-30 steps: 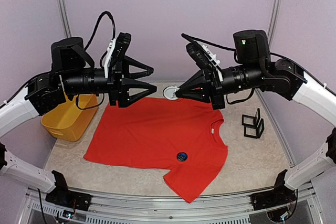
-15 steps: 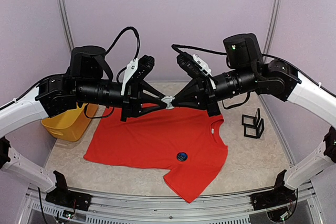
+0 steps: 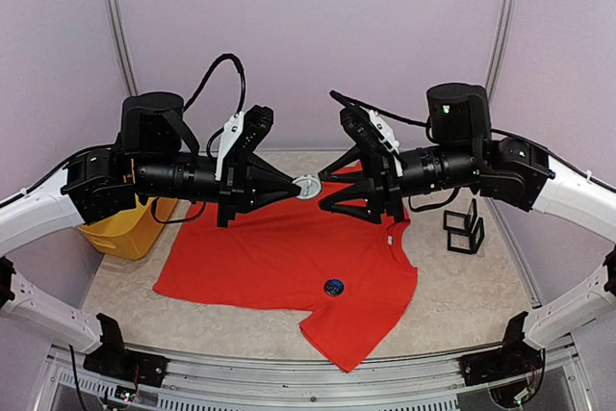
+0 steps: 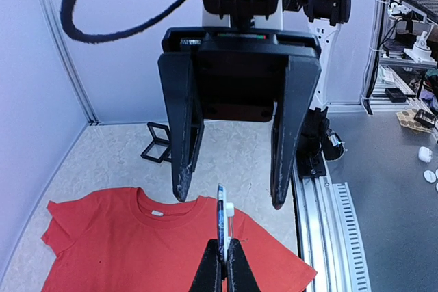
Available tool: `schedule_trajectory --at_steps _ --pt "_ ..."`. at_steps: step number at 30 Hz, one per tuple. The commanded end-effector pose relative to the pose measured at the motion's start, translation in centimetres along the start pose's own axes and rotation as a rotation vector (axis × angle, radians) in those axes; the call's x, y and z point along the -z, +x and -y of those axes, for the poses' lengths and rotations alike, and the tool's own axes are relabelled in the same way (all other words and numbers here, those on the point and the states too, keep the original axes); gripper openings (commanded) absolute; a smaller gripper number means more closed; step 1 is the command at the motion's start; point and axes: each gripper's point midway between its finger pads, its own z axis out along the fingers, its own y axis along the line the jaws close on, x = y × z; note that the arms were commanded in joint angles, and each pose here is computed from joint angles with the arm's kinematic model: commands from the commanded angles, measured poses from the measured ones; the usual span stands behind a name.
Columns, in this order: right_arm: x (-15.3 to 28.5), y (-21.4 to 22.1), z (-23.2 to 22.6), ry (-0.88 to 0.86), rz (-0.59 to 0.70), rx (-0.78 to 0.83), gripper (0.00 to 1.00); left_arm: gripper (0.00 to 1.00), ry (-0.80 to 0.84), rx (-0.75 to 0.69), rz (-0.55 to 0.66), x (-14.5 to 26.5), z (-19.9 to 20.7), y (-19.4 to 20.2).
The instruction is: Pin the brooch onto the clothing
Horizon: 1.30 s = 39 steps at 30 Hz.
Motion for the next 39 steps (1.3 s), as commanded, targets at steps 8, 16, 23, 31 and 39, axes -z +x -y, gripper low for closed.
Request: schedule_trajectory --at_steps 8,16,23,31,39 --pt "0.0 -3.6 0.5 0.041 0.317 -0.023 0.56 0.0 0.022 -0.043 0.115 1.2 1.0 -3.0" --pt "-0.7 -4.1 0.2 -0.003 0.327 -0.011 0.48 0.0 0.033 -0.054 0.114 1.1 1.4 -2.9" --pt "-0.9 -3.3 0.5 0.016 0.297 -0.028 0.45 0.0 0.049 -0.063 0.12 1.2 1.8 -2.9" --pt "-1.2 -2.8 2.3 0.107 0.267 -0.057 0.31 0.0 0.145 -0.12 0.102 0.8 4.1 -2.2" --pt "-1.5 -2.2 4.2 0.195 0.223 -0.085 0.34 0.0 0.177 -0.127 0.107 0.6 4.9 -2.3"
